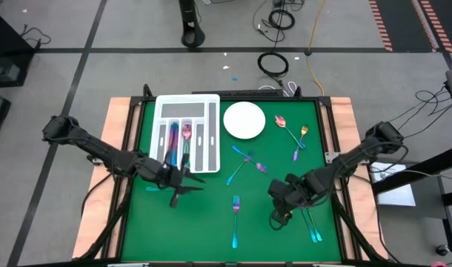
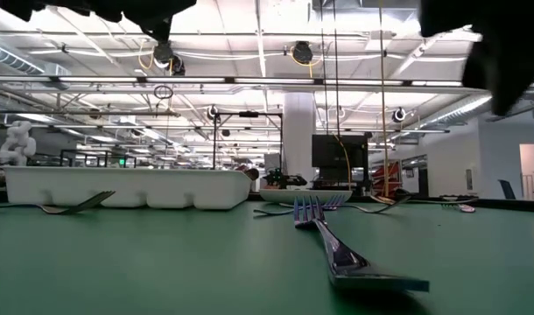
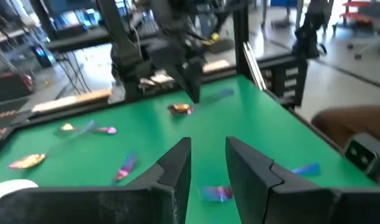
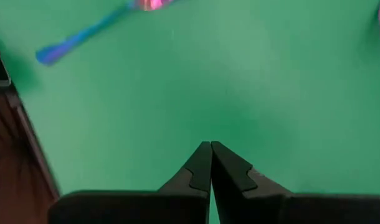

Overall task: Sort silverware
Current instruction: Put the blue spoon into the silverware tray

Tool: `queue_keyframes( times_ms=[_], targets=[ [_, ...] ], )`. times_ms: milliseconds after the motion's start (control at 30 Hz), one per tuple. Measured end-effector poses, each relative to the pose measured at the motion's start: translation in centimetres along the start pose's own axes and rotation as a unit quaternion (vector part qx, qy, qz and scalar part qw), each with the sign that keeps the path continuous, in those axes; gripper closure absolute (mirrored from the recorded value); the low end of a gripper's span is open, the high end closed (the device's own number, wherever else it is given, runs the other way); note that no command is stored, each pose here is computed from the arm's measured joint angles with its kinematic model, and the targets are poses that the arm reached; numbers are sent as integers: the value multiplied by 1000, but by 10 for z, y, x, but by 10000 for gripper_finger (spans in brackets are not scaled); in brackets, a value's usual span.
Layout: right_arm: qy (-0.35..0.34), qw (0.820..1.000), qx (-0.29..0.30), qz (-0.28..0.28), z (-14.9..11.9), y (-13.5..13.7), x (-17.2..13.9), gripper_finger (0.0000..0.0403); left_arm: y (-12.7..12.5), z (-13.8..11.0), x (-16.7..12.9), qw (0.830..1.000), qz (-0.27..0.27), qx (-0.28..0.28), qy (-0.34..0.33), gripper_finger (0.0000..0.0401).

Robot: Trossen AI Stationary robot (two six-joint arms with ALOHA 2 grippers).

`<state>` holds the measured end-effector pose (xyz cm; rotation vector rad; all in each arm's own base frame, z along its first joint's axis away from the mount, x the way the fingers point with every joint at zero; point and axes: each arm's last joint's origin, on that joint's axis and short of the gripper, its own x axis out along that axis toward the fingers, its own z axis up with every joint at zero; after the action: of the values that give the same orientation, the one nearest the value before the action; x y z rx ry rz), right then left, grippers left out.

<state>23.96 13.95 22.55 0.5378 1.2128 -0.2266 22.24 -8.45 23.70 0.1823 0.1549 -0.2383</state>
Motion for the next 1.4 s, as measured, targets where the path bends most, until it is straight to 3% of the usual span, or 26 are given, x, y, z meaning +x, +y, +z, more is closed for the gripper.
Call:
queue_keyframes(
  times_ms=[333,600,833,1200,1400],
  targets=[
    [97,993,68,-1,-35,10,-4,403,3,-3,12,999,25,8,-43,299],
    [138,979,120,-86,-67,5,-10,403,19,-20,42,998,53,5,-44,299],
    [102,979,124,-126,-78,2,-13,401,38,17,54,993,59,23,-96,299],
    [134,961,172,-171,-91,-21,11,316,35,5,57,999,39,26,-6,299],
    [134,962,189,-146,-96,-26,25,296,35,4,57,999,39,26,-1,299]
  ],
)
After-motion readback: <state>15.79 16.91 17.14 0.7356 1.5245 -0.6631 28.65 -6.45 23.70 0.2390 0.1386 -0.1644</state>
